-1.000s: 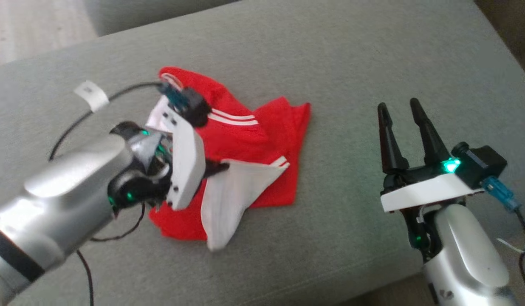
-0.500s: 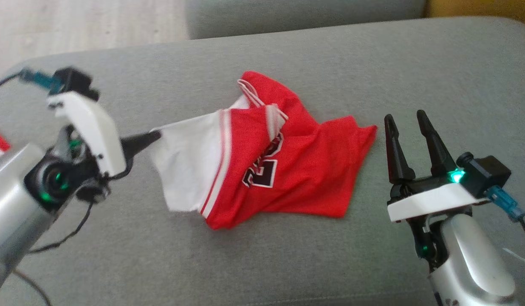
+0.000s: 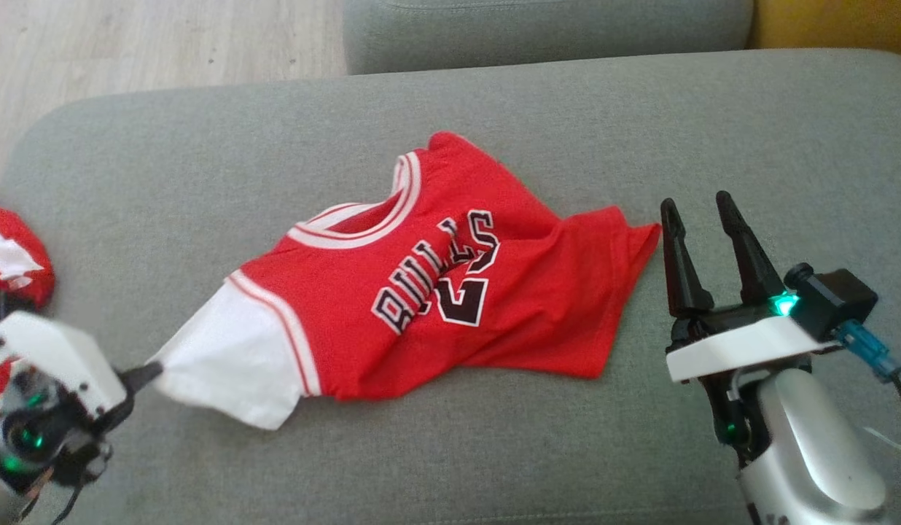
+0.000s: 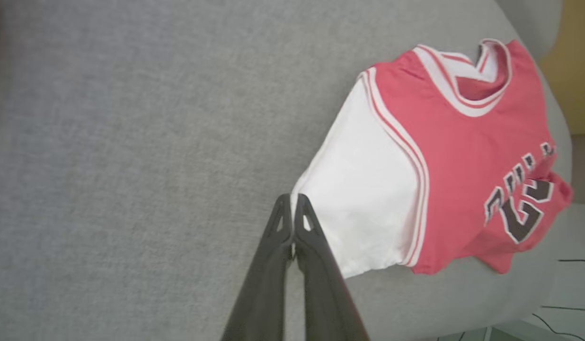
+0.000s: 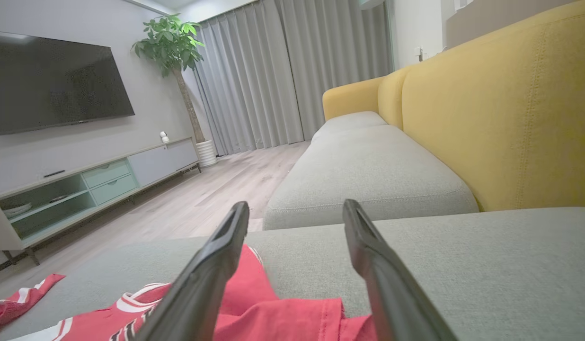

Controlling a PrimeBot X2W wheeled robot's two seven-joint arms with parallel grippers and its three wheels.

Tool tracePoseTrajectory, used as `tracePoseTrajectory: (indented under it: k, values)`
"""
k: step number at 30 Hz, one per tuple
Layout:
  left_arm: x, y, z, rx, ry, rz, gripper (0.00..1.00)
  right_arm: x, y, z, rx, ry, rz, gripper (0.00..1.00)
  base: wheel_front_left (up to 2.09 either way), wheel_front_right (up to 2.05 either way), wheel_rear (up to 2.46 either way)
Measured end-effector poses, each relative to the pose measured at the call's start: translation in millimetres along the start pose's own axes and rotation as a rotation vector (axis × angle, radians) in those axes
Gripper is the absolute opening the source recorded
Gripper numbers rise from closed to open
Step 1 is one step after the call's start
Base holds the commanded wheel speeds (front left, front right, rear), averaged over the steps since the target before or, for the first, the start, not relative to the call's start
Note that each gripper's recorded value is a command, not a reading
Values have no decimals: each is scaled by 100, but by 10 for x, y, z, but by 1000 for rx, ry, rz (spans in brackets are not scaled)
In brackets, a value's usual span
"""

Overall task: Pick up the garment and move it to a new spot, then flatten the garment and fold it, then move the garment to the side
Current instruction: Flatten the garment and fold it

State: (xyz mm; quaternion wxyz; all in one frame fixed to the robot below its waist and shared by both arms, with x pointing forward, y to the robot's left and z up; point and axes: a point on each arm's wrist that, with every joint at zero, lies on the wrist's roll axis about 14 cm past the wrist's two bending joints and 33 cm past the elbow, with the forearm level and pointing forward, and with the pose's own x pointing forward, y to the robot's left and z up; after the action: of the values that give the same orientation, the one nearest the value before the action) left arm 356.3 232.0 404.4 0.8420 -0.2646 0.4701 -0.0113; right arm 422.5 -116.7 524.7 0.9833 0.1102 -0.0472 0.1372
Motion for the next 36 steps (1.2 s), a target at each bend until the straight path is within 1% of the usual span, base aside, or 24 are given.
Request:
tracePoseTrajectory:
  k: [3, 6, 7, 9, 12, 15, 18, 22, 23, 25, 27, 28, 31, 33, 36]
  values:
    - [34, 219, -62, -22, -6, 61, 0, -22, -51, 0, -4, 2, -13, 100, 0, 0, 0]
    - [46, 321, -94, -40, -10, 79, 0, -50, -116, 25, -16, -1, -25, 100, 0, 0, 0]
    - [55, 329, -86, -43, -24, 79, 100, -67, -156, 52, -28, -5, -31, 100, 0, 0, 0]
    - [51, 302, -62, -44, -44, 64, 100, -75, -156, 76, -31, -10, -30, 100, 0, 0, 0]
    - [24, 282, -2, -13, -82, 55, 100, -90, -146, 91, -32, -13, -29, 100, 0, 0, 0]
    - [-51, 142, 173, 77, -177, 16, 100, -150, -136, 57, -32, -2, -29, 100, 0, 0, 0]
    - [-178, -169, 480, 206, -321, -50, 100, -184, -128, 28, -31, 7, -29, 100, 0, 0, 0]
    - [-442, -816, 875, 425, -602, -175, 100, -187, -176, 60, -32, -3, -43, 100, 0, 0, 0]
    - [-507, -942, 924, 437, -670, -197, 100, -187, -193, 62, -32, -3, -47, 100, 0, 0, 0]
    - [-566, -1139, 910, 496, -751, -216, 100, -198, -222, 54, -37, 1, -52, 100, 0, 0, 0]
    - [-602, -1288, 893, 506, -814, -213, 100, -206, -248, 53, -40, 2, -58, 100, 0, 0, 0]
    - [-656, -1380, 915, 493, -866, -218, 100, -208, -262, 49, -40, 4, -61, 100, 0, 0, 0]
    - [-823, -1609, 866, 504, -1020, -223, 100, -226, -284, 43, -40, 6, -68, 100, 0, 0, 0]
    - [-829, -1587, 721, 520, -1062, -195, 100, -281, -299, -19, -37, 23, -76, 100, 0, 0, 0]
    - [-762, -1435, 465, 536, -1059, -141, 100, -385, -295, -147, -29, 60, -81, 100, 0, 0, 0]
